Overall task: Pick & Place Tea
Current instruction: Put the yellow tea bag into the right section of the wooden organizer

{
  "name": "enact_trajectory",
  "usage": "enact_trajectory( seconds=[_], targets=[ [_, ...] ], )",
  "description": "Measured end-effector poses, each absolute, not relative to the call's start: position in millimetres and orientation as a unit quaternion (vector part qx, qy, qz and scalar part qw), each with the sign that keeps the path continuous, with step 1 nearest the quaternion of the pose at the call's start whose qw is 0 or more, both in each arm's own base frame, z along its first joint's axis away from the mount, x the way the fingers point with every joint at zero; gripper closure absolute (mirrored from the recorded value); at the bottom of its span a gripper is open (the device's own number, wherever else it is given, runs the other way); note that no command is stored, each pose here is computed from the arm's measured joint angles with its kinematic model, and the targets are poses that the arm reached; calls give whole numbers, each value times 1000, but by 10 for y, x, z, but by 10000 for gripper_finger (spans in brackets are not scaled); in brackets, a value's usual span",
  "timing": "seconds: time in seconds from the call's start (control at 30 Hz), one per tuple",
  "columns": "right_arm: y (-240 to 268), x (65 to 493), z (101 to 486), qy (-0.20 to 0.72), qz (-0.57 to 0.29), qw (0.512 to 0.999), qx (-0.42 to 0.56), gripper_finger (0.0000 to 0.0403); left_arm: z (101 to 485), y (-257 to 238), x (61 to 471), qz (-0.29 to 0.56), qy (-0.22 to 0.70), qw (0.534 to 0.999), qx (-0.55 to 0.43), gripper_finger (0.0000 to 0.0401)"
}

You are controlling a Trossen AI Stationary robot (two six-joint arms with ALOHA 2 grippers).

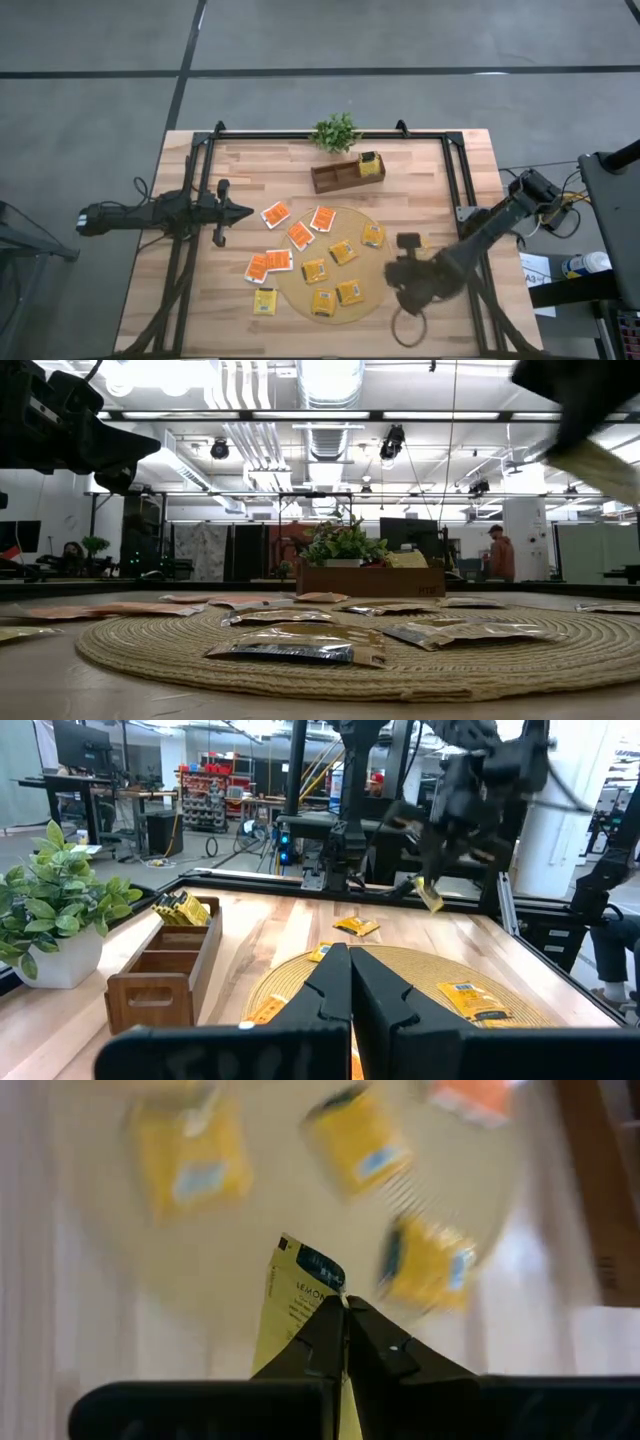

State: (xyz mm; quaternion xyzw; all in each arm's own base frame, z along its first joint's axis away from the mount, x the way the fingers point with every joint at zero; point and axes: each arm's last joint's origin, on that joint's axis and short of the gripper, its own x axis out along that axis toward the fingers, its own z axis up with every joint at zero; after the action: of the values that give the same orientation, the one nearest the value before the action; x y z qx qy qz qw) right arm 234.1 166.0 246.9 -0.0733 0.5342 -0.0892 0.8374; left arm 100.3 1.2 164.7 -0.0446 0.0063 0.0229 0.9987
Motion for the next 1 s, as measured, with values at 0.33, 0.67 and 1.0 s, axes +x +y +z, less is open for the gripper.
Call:
enact_trajectory(
  seconds=[0.33, 0.67, 1.0],
  targets=[
    [1069, 2813, 2905, 429, -265, 861, 60, 394, 1647, 12, 1003, 23, 6, 999, -45, 401],
    [366, 2940, 2863, 378, -416, 822, 91, 394, 1647, 13, 1003, 23, 7, 999, -45, 401],
    [-352, 2962, 2765, 317, -527, 783, 93, 394, 1647, 12, 1003, 23, 7, 999, -45, 401]
  ],
)
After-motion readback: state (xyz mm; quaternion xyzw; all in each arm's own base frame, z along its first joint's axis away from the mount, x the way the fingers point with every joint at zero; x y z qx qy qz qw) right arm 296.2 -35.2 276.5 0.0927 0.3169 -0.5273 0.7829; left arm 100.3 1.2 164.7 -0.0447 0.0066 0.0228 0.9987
